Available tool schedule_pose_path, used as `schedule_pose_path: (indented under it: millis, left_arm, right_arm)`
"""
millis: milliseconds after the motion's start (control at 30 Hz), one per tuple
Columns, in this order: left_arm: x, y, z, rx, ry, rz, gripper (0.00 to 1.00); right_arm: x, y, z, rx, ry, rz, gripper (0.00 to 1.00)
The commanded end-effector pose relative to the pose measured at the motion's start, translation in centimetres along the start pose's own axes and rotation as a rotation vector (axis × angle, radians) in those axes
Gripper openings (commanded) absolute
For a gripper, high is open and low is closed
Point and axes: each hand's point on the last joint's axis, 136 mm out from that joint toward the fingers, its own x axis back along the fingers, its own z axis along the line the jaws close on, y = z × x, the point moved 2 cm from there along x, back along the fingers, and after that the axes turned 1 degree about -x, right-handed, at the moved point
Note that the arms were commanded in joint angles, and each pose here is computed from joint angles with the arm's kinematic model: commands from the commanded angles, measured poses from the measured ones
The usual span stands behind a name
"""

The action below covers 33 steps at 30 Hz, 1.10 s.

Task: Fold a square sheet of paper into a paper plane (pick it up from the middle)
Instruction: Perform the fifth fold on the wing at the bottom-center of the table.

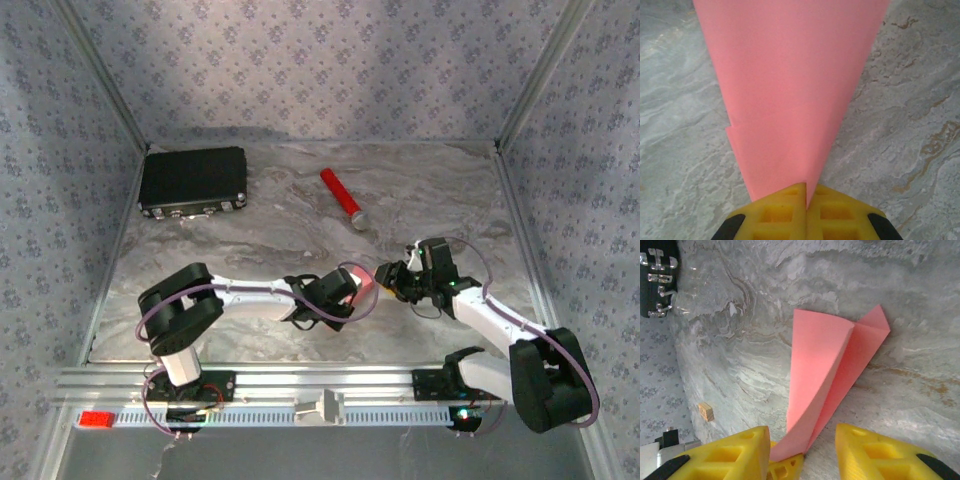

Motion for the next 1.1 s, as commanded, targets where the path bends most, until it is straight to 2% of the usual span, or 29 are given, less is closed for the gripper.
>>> schedule_pose_path:
  millis: [0,200,433,700,767,867,1067]
  left_arm:
    - [-0.3,0.6,-0.8,0.002,-0.044,0.016,0.04]
    - [-0.7,0.6,-1.0,0.020,-0.077,0.040,0.04]
    - [-1.3,0.8,-1.5,0.068,-0.164,0.068,0.03]
    - [-1.9,0.6,-1.7,0.134,-0.258,0.090,0.01]
    - [-2.1,0.5,-1.6,0.150,-0.272,0.097,0.01]
    - [-2.3,0.4,-1.5,0.156,-0.276,0.105,0.01]
    - [-2.6,0.3,-1.6,0.157,-0.280,0.113,0.01]
  right_arm:
    - [-0.5,-0.7,-0.1,0.008,0.007,0.023,0.40]
    - [-1.1,-1.4,-0.4,0.018,0.008,0.046,0.38]
    - [-1.3,-2.0,-1.0,0.014,0.018,0.035,0.28]
    - [-0.8,-1.9,-0.9,0.038,0.027,0.007,0.22]
    - [-0.4,-1.6,-0.6,0.057,0.028,-0.006,0.26]
    - [0.4,-1.1,0.0,0.076,0.037,-0.042,0.41]
    - [1.9,-0.6,0.5,0.091,0.042,-0.071,0.44]
